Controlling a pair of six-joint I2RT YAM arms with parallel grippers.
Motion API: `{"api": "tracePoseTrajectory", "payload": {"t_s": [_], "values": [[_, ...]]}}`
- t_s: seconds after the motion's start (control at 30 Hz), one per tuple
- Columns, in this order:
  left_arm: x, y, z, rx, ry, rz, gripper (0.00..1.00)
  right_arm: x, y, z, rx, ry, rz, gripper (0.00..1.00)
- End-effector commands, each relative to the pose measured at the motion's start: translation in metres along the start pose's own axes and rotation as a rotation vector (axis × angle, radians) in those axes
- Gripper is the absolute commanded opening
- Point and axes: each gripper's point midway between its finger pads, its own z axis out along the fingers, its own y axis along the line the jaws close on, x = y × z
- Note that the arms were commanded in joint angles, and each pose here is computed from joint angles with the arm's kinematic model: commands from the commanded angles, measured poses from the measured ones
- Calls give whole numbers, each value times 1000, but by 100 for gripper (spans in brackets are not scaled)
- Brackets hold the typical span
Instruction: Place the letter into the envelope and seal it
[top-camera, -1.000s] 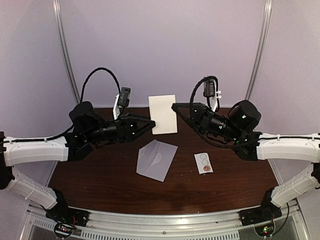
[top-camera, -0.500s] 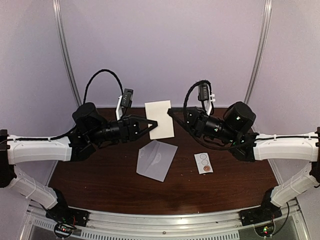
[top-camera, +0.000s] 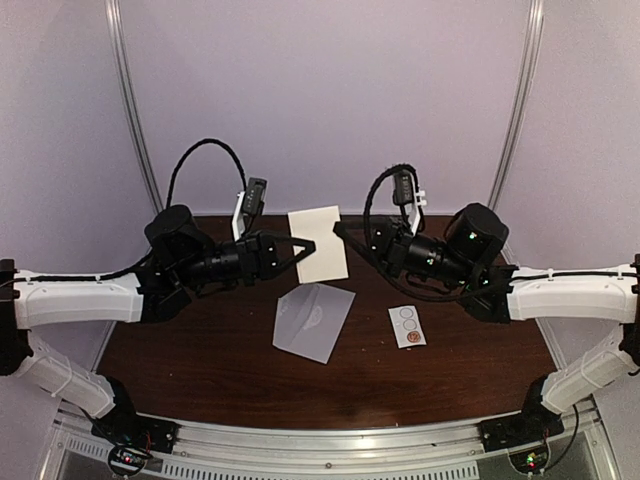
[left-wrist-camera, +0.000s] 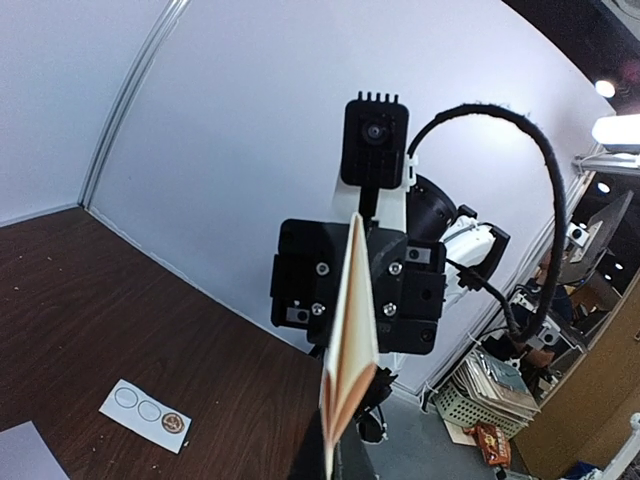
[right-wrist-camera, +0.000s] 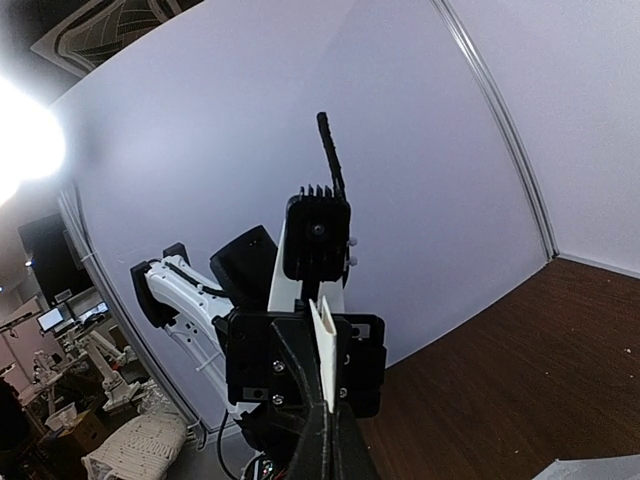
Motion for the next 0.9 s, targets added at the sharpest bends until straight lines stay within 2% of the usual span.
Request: {"api": "tracePoseTrajectory", "payload": {"t_s": [0.0,0.03,0.23,0.33,0.47,0.57,0.77,0.87], "values": [[-19,-8,-1,-13,-38,53,0,-11,6,1,11,-7,-26,0],[-18,-4,-1,-38,-24,55,0,-11,4,0,29,-2,-30,1],[-11,40,-27,-254,132,73,0,1,-34,-11,257,57,-35,43],[-21,72,-58,-370,170,89,0,18,-68,-23,421,101,-2,57],[-40,109,-100,-502,172,95,0,47,-109,-34,565,173,53,66],[-52,125,-120,-557,150,120,0,68,-141,-39,663,225,103,69],[-58,149,-142,-639,142,168,0,108,-206,-52,792,309,217,72],[-51,155,-148,-645,151,147,0,127,-229,-59,825,344,253,73]]}}
